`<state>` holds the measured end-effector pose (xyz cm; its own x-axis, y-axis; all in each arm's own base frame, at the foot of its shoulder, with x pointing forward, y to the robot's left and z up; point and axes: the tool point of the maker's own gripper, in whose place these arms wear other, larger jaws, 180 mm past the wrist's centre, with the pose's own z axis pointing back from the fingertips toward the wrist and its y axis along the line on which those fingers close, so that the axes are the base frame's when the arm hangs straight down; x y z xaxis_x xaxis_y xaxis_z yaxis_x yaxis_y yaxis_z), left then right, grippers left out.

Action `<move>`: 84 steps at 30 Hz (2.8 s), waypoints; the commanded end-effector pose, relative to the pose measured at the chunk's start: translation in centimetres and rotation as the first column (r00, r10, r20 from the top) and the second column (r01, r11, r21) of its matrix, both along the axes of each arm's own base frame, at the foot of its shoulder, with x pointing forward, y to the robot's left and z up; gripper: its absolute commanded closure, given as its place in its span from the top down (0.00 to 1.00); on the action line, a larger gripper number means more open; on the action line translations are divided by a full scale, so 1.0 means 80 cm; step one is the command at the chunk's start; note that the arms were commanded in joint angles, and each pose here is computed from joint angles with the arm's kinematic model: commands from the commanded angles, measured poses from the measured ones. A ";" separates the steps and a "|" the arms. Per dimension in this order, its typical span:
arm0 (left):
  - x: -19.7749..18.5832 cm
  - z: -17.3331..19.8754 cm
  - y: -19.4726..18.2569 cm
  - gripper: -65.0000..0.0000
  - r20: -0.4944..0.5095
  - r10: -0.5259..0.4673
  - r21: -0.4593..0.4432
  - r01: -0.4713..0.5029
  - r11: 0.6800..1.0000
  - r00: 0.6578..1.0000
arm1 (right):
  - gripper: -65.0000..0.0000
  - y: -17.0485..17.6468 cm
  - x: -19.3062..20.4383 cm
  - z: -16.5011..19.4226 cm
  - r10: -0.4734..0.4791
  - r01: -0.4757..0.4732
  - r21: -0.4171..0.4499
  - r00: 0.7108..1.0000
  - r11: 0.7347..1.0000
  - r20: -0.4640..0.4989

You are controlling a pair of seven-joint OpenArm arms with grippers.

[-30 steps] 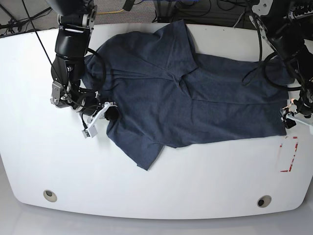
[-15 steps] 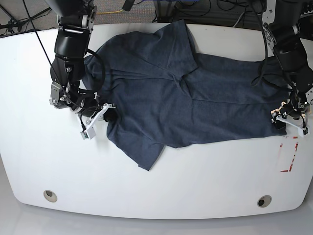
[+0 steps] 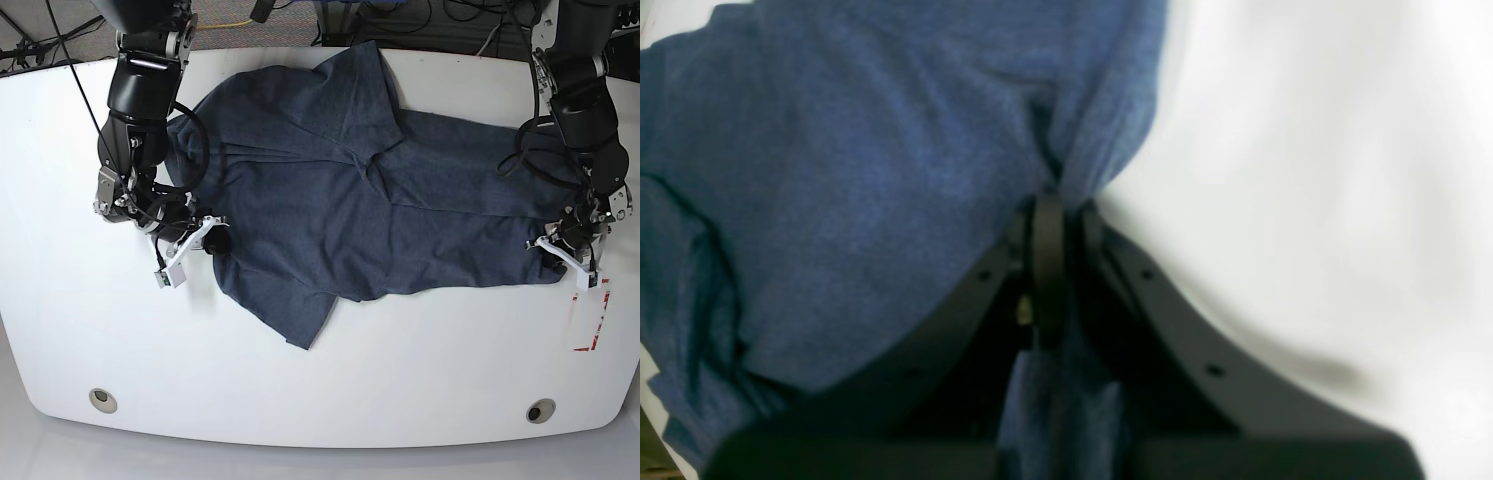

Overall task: Fold the T-shirt properly
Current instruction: 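Lift the shirt with both grippers, shake it and lay it flat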

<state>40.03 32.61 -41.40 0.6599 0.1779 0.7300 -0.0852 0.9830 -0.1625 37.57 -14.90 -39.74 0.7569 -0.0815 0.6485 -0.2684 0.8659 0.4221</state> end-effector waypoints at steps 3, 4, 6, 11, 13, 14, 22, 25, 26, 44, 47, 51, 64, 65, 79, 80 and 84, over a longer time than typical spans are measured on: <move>0.006 0.013 0.003 0.00 -0.022 -0.022 0.026 0.023 0.999 1.000 | 0.00 -0.007 0.031 0.042 -0.004 0.004 -0.002 0.994 1.000 0.105; 0.014 0.027 0.004 0.00 0.007 -0.029 0.046 0.029 0.999 1.000 | 0.00 -0.010 0.036 0.055 -0.001 0.003 -0.015 0.991 1.000 0.136; 0.020 0.051 0.008 0.00 0.031 -0.037 0.076 0.035 0.996 0.999 | 0.00 -0.018 0.040 0.077 0.005 0.004 -0.049 0.982 0.999 0.190; 0.023 0.100 0.028 0.00 0.044 -0.010 0.101 0.006 0.995 0.999 | 0.00 -0.038 0.060 0.122 0.016 0.014 -0.107 0.960 0.994 0.278; 0.033 0.120 0.026 0.00 0.068 -0.032 0.116 0.024 0.993 0.997 | 0.00 -0.043 0.070 0.137 0.016 0.020 -0.116 0.953 0.993 0.302; 0.038 0.134 0.025 0.00 0.087 -0.046 0.131 0.035 0.991 0.995 | 0.00 -0.047 0.075 0.146 0.018 0.023 -0.125 0.949 0.992 0.314; 0.062 0.230 0.021 0.00 0.199 -0.075 0.229 0.028 0.973 0.977 | 0.00 -0.071 0.115 0.224 0.039 0.046 -0.187 0.904 0.981 0.426; 0.073 0.280 0.013 0.00 0.279 -0.087 0.258 0.012 0.966 0.956 | 0.00 -0.070 0.133 0.267 0.088 0.034 -0.241 0.874 0.970 0.478; 0.075 0.293 0.012 0.00 0.302 -0.090 0.267 0.006 0.964 0.949 | 0.00 -0.072 0.137 0.278 0.095 0.037 -0.252 0.866 0.967 0.491; 0.069 0.582 0.020 0.00 0.673 -0.108 0.353 -0.190 0.916 0.732 | 0.00 -0.077 0.171 0.572 0.242 0.161 -0.425 0.622 0.891 0.745; 0.065 0.615 0.020 0.00 0.712 -0.108 0.343 -0.209 0.916 0.694 | 0.00 -0.078 0.165 0.610 0.246 0.189 -0.428 0.591 0.884 0.768; 0.067 0.620 0.013 0.00 0.712 -0.128 0.358 -0.200 0.912 0.691 | 0.00 -0.077 0.160 0.618 0.280 0.187 -0.465 0.589 0.865 0.758; 0.062 0.488 -0.006 0.00 0.526 -0.209 0.479 -0.085 0.874 0.824 | 0.00 -0.072 0.120 0.461 0.329 0.110 -0.545 0.693 0.831 0.641; 0.058 0.478 -0.008 0.00 0.512 -0.212 0.489 -0.078 0.869 0.833 | 0.00 -0.072 0.116 0.448 0.325 0.102 -0.543 0.704 0.833 0.632; -0.037 0.284 -0.059 0.00 0.228 -0.309 0.482 0.169 0.860 0.923 | 0.00 -0.066 0.015 0.264 0.271 0.000 -0.513 0.848 0.859 0.454; -0.052 0.267 -0.052 0.00 0.201 -0.291 0.465 0.170 0.869 0.935 | 0.00 -0.073 0.003 0.251 0.249 0.008 -0.507 0.864 0.862 0.438; -0.091 0.225 -0.041 0.00 0.149 -0.238 0.393 0.163 0.905 0.960 | 0.00 -0.076 -0.027 0.216 0.219 -0.002 -0.487 0.895 0.873 0.388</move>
